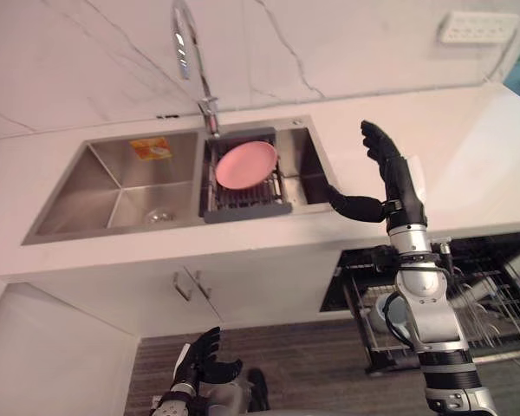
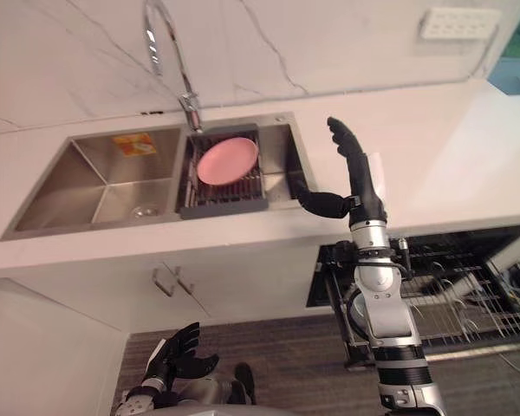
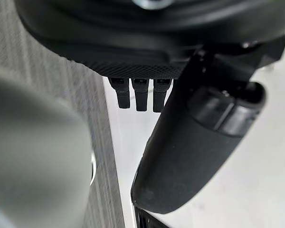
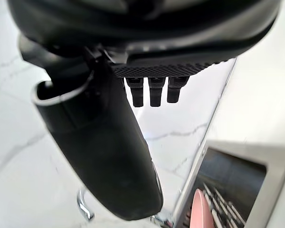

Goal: Walk over to the sink, pick up the cup, carry it to the dishwasher, place the cup inside the dishwasher, then close the dishwasher door

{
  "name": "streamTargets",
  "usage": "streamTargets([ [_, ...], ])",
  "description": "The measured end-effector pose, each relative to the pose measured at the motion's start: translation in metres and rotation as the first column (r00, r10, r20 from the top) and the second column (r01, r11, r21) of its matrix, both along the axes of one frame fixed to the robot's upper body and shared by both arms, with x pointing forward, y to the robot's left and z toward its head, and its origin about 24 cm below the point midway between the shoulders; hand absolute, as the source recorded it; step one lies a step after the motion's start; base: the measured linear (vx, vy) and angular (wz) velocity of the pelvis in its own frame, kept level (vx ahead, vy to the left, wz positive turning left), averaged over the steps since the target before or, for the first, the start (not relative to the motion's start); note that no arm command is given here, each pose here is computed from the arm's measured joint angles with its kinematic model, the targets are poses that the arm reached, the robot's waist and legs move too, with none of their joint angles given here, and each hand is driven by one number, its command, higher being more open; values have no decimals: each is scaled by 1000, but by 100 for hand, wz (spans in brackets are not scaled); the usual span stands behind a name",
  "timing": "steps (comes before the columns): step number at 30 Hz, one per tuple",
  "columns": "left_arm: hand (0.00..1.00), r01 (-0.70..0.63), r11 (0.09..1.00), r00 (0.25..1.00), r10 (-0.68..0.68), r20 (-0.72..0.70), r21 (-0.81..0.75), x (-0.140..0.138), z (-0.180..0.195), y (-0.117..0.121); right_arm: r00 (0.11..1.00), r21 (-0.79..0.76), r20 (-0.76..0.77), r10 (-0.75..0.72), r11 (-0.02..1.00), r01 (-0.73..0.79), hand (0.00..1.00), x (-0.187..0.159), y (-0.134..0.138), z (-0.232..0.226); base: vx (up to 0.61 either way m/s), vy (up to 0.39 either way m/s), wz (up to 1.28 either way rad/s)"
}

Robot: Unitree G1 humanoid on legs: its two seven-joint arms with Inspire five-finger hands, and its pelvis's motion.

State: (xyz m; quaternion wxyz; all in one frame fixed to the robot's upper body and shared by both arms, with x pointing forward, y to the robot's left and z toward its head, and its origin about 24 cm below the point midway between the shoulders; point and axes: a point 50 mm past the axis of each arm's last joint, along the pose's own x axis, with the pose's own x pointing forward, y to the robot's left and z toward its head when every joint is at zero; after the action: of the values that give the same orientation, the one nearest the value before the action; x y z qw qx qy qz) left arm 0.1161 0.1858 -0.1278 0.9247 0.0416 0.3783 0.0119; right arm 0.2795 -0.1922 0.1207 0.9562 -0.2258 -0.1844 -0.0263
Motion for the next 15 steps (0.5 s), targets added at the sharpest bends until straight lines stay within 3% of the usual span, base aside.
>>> streamTargets([
  [7, 90, -22, 997, 998, 26, -54, 76, 1, -6, 21, 999, -152, -48, -3, 988, -4, 90, 2, -19, 0, 156, -18, 85],
  [15, 90, -74, 993, 993, 82, -79, 97, -9, -9, 31, 987, -219, -162, 4, 975, -40, 90, 5, -32, -15, 150, -97, 18],
])
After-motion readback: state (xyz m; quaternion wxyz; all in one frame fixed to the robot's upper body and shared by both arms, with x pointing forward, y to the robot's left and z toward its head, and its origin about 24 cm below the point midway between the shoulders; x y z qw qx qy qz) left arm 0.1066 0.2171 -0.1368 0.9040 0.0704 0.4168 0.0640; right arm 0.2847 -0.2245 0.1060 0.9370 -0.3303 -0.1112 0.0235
